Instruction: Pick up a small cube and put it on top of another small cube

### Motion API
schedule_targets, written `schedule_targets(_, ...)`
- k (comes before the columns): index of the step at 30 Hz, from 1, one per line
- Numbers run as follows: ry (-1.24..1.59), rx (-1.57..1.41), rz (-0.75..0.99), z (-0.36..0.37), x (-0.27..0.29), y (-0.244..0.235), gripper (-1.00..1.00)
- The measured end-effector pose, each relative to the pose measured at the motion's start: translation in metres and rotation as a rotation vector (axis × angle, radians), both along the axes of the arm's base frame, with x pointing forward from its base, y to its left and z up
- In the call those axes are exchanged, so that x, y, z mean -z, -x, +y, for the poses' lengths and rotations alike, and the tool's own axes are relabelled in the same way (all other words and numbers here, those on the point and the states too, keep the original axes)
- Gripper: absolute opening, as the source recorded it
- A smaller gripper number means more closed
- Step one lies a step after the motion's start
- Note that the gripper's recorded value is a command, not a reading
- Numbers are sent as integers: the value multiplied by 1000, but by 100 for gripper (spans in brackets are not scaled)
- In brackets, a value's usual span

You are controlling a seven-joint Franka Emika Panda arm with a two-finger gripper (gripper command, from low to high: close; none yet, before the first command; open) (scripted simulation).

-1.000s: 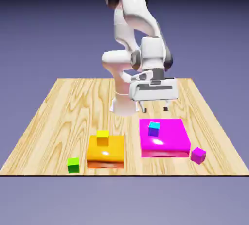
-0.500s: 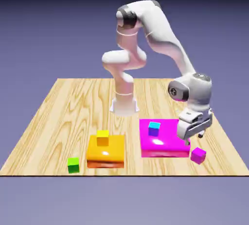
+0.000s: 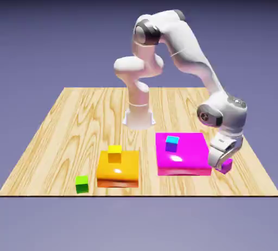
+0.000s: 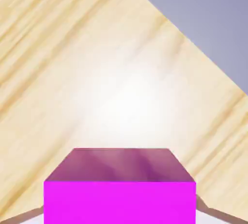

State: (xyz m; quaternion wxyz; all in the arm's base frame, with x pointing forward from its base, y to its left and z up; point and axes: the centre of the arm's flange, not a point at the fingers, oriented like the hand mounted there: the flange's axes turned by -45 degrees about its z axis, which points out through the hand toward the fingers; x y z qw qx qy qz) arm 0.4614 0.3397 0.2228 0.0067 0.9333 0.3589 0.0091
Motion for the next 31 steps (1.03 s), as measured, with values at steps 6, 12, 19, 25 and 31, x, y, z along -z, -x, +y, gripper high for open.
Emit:
schedule_targets(6, 46, 359, -33, -147, -52, -40, -100)
schedule_targets(12, 42, 815, -24, -327, -95, -26, -100)
schedule_targets(19, -16, 1172, 48, -440, -104, 34, -100)
schedule_targets(25, -14, 1172, 47, -440, -34, 35, 100)
schedule_targets(31, -14, 1172, 47, -441, -93, 33, 100)
